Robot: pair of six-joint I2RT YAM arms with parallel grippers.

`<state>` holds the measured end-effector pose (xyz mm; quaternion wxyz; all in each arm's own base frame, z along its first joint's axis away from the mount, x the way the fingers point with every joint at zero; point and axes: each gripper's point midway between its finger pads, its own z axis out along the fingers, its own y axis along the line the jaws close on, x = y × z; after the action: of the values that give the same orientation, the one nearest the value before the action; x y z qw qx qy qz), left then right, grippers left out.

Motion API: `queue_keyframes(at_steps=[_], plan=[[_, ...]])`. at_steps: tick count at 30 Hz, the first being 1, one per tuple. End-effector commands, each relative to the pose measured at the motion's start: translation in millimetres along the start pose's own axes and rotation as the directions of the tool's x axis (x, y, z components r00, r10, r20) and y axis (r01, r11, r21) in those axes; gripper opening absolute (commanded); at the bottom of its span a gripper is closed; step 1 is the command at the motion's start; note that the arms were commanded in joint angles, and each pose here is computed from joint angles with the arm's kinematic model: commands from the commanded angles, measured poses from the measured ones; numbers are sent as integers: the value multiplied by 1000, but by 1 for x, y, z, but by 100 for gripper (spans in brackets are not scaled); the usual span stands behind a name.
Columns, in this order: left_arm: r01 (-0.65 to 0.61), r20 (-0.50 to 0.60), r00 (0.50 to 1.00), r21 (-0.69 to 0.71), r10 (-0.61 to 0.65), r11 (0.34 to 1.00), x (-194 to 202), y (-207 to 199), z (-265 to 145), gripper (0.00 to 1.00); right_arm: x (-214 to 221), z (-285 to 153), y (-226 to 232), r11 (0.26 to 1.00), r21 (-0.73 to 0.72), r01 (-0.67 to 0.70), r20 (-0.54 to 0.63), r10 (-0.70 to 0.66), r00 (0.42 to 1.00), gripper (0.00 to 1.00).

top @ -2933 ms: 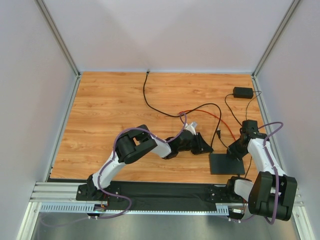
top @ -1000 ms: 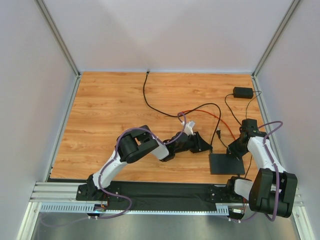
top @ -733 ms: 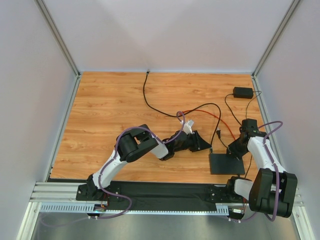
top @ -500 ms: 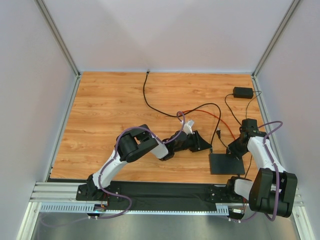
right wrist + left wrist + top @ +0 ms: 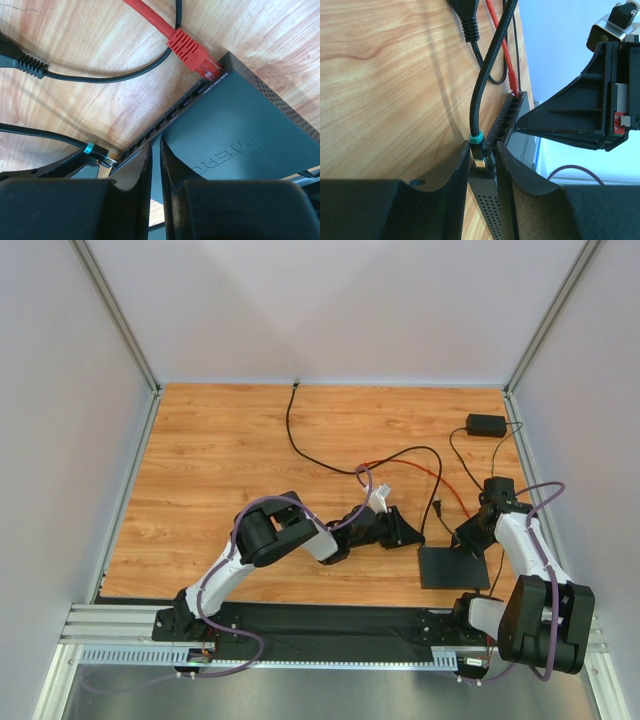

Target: Pull the plug from the switch port

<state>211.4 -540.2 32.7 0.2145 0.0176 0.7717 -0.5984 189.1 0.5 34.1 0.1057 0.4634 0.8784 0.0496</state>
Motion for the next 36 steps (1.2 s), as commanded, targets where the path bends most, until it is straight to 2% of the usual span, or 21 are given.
queue_keyframes(at_steps=[1, 7, 26, 36], plan=[[-13, -48, 999, -78, 9, 997, 22, 32, -7, 35, 6, 17, -18, 997, 73, 10, -5, -9, 1000, 13], [-34, -74, 997, -93, 27, 995, 27, 37, -8, 36, 6, 17, -18, 997, 76, 11, -5, -11, 1000, 13], [-62, -115, 992, -98, 51, 993, 45, 39, -13, 32, 7, 15, -18, 998, 68, 11, -4, -11, 1000, 13], [-56, -112, 993, -94, 45, 994, 46, 41, -13, 39, 6, 15, -18, 997, 70, 14, -6, -14, 1000, 13]])
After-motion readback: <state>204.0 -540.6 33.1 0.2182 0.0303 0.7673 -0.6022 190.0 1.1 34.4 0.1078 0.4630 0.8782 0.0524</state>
